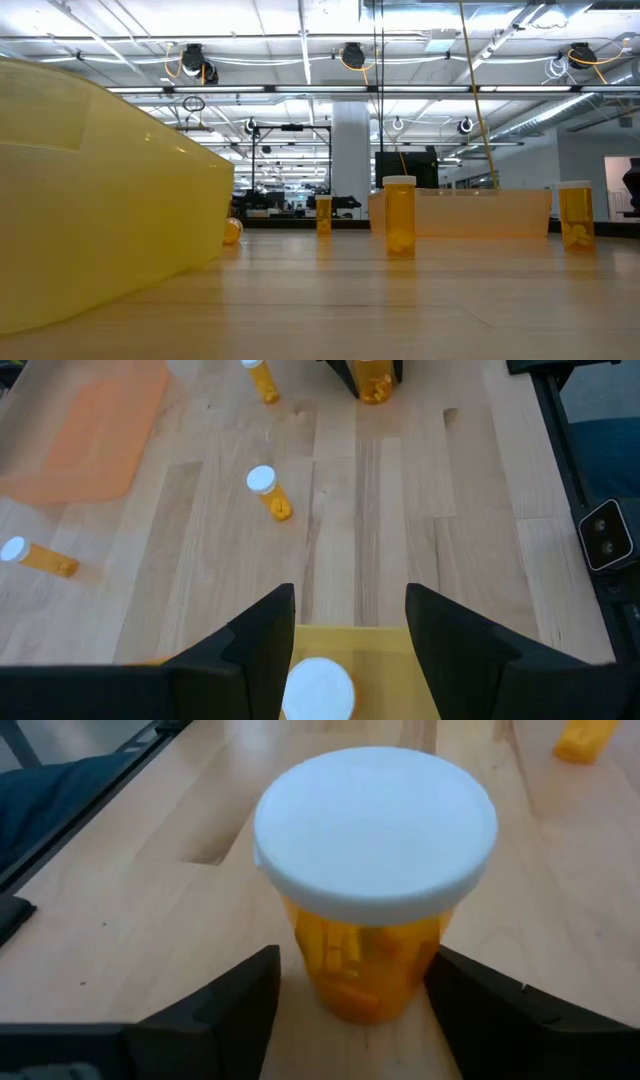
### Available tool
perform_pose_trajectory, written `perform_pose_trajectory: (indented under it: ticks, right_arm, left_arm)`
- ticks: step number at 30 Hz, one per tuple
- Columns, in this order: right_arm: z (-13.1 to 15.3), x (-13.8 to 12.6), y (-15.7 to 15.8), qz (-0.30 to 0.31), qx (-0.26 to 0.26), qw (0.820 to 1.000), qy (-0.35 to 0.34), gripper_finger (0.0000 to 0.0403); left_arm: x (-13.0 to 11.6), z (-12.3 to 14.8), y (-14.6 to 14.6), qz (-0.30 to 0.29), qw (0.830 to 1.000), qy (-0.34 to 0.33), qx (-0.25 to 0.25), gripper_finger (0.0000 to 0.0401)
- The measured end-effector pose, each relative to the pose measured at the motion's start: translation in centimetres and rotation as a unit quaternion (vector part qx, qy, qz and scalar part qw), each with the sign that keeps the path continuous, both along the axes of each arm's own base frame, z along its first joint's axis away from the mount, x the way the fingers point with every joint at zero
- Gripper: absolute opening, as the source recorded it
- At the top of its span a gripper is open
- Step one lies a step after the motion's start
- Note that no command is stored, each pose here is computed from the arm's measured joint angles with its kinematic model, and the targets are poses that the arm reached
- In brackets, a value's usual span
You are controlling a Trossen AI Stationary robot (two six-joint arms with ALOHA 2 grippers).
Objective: Pick and place medicine bottles into bin by pill shape (circle, oval)
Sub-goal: Put the large pill bottle into the yellow bin
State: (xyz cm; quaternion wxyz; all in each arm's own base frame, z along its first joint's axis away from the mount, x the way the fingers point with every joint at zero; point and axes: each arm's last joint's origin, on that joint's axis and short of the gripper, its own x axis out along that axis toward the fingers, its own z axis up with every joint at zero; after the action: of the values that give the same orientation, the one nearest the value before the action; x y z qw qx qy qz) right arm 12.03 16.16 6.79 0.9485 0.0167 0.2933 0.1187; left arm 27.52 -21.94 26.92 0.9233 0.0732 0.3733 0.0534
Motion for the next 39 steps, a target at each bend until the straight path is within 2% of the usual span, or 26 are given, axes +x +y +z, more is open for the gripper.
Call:
perform_pose_trajectory:
  ticks: [6, 19, 25, 30, 34, 39]
  right_arm:
    - [0.1, 0.3, -0.1, 0.004, -0.004, 1.000, -0.004, 0.0246]
    - [-0.4, 0.8, -0.2, 0.002, 0.003, 1.000, -0.007, 0.0173]
    - [0.1, 1.6, -0.1, -0.005, 0.036, 0.999, -0.020, 0.0184]
    - [1.7, 4.1, 0.7, -0.003, 0.051, 0.997, -0.051, 0.0184]
    - [3.3, 6.9, 1.3, 0.009, 0.062, 0.996, -0.059, 0.0182]
    - [5.0, 10.6, 1.5, -0.028, 0.018, 0.999, -0.018, 0.0184]
  left_arm:
    - [0.0, 0.0, 0.0, 0.000, 1.000, 0.000, 0.000, 0.0196]
    - [0.0, 0.0, 0.0, -0.004, 1.000, -0.002, 0.003, 0.0196]
    - [0.5, 0.1, 0.5, 0.005, 1.000, -0.012, 0.025, 0.0195]
    - [1.8, 0.9, 0.7, 0.003, 0.998, -0.058, 0.004, 0.0196]
    - [3.0, 1.4, 0.9, -0.048, 0.996, -0.074, -0.016, 0.0199]
    - [4.3, 2.0, 1.8, -0.082, 0.992, -0.095, -0.029, 0.0253]
